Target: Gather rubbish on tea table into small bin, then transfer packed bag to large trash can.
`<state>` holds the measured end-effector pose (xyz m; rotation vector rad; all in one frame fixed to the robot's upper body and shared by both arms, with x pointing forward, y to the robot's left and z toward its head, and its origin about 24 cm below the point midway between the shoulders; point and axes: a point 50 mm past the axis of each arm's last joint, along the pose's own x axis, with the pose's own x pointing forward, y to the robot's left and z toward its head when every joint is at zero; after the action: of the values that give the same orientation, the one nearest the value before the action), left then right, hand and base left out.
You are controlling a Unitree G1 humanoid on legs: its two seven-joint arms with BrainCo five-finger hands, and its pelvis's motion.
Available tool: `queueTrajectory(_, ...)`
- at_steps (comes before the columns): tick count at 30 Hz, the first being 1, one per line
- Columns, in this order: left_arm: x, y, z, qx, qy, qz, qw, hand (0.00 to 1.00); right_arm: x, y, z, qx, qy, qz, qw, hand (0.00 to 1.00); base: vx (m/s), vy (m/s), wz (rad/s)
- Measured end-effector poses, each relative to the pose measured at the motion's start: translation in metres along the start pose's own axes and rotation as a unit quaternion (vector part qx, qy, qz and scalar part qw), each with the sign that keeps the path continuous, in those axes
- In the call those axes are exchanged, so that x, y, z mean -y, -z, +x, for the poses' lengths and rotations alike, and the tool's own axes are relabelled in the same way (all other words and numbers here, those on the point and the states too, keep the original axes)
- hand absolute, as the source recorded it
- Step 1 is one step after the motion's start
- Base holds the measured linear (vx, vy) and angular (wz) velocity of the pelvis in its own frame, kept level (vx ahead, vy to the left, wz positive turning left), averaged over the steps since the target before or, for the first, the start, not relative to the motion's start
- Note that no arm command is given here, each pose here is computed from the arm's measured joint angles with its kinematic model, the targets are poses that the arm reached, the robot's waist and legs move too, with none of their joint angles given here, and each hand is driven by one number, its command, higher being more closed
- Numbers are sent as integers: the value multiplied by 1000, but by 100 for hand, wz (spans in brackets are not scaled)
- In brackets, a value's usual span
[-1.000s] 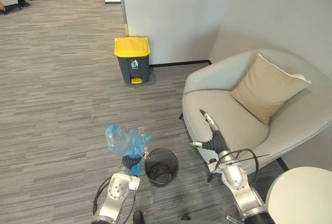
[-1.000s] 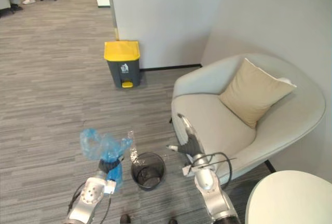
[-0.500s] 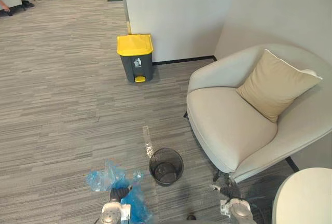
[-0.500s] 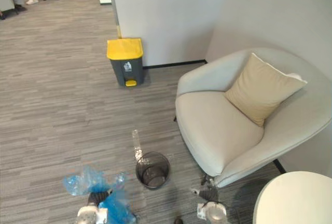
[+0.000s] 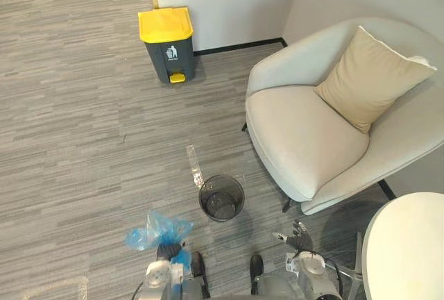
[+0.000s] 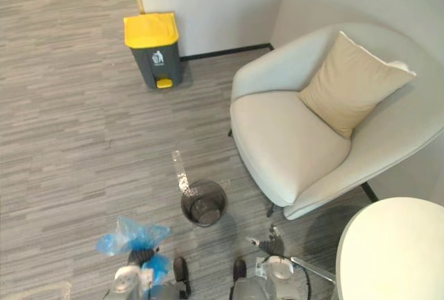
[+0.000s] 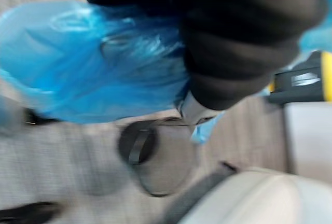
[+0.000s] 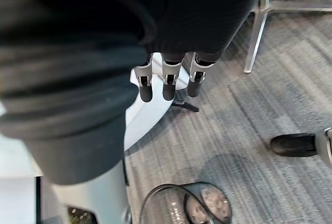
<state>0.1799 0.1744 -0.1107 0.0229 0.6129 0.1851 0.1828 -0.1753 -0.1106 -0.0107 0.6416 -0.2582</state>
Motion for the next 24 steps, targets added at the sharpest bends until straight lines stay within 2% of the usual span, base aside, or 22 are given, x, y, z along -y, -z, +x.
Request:
queueTrajectory(4, -4, 6, -6, -4, -6, -4, 1000, 100, -6, 4, -4, -2, -12, -7, 1000, 0, -144, -162, 24)
queueTrajectory(9, 22, 23, -17, -37, 18, -26, 999, 100, 0, -10, 3, 19, -2, -17, 1000, 0, -267, -145, -5)
queueTrajectory(13, 25, 27, -19, -41, 26, -19, 999, 100, 5, 2, -1, 0, 14, -19, 1000, 0, -307, -61, 45)
queueTrajectory(21, 22, 43, -21, -81, 29, 1, 996, 100, 27, 37, -9, -74, 44, -29, 996, 0, -84, 138, 17)
queueTrajectory(24, 6, 49, -21, -92, 25, 34, 995, 100, 18, 51, -16, -102, 32, -22, 994, 0, -20, 191, 15)
